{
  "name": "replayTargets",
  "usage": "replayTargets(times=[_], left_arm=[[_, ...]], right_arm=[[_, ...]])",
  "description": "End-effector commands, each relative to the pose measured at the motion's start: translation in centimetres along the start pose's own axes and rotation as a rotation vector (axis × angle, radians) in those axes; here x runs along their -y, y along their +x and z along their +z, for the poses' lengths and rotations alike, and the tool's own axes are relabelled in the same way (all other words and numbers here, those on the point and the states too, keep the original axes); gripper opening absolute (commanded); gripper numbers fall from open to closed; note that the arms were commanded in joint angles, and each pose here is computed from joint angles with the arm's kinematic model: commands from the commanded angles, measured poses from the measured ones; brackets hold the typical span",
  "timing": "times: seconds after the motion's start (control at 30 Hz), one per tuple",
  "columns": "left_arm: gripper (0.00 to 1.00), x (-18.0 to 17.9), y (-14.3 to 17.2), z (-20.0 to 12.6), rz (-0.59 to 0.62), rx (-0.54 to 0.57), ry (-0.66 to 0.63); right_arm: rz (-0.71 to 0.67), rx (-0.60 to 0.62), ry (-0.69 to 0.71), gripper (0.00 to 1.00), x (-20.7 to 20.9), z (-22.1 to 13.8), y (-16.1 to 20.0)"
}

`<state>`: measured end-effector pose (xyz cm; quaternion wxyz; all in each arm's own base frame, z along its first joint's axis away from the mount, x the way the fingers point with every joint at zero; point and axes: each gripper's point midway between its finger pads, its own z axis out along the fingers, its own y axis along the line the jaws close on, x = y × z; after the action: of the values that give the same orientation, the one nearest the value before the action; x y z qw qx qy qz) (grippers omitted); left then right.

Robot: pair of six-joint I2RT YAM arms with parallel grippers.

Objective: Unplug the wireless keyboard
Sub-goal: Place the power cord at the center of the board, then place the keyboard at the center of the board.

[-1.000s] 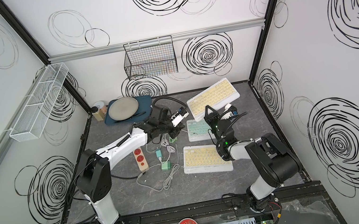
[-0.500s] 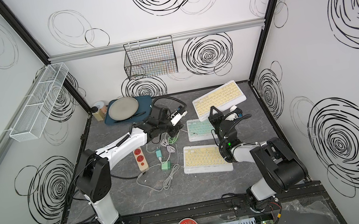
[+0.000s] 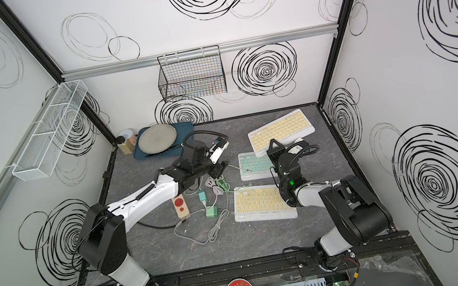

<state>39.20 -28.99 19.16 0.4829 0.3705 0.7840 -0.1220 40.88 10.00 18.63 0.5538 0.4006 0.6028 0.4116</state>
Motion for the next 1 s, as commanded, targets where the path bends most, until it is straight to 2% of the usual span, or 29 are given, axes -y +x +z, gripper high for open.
replayTargets(times=[0.0,0.1,0.2,0.33,0.43,0.67,0.8,0.97], left_arm=[[0.68,-3.1,-2.5,-3.5,-0.071,0.19,-0.162],[0.72,-5.8,0.2,-6.7,-0.154,0.271,-0.312],[0.77,-9.1,3.9,-10.1,-0.292,0.36,-0.444],[0.77,-13.4,9.4,-14.1,-0.503,0.43,-0.595],[0.77,-15.5,11.8,-16.6,-0.618,0.511,-0.671],[0.77,-17.0,13.9,-17.8,-0.681,0.513,-0.776],[0.78,-17.3,15.0,-20.0,-0.719,0.579,-0.847],[0.79,-17.7,16.2,-21.2,-0.763,0.594,-0.915]], right_arm=[[0.031,0.031,-0.074,0.0,-2.6,0.8,-0.6],[0.03,0.024,-0.07,0.0,-2.2,1.3,-0.2],[0.027,0.017,-0.061,0.0,-1.8,1.9,0.1],[0.022,0.001,-0.053,0.0,-1.5,2.9,0.8],[0.017,-0.007,-0.04,0.0,-1.1,3.7,1.2],[0.035,-0.037,-0.037,0.0,0.1,6.0,2.3],[0.051,-0.053,-0.043,0.0,0.8,7.2,3.1],[0.061,-0.077,-0.047,0.0,1.4,8.8,4.2]])
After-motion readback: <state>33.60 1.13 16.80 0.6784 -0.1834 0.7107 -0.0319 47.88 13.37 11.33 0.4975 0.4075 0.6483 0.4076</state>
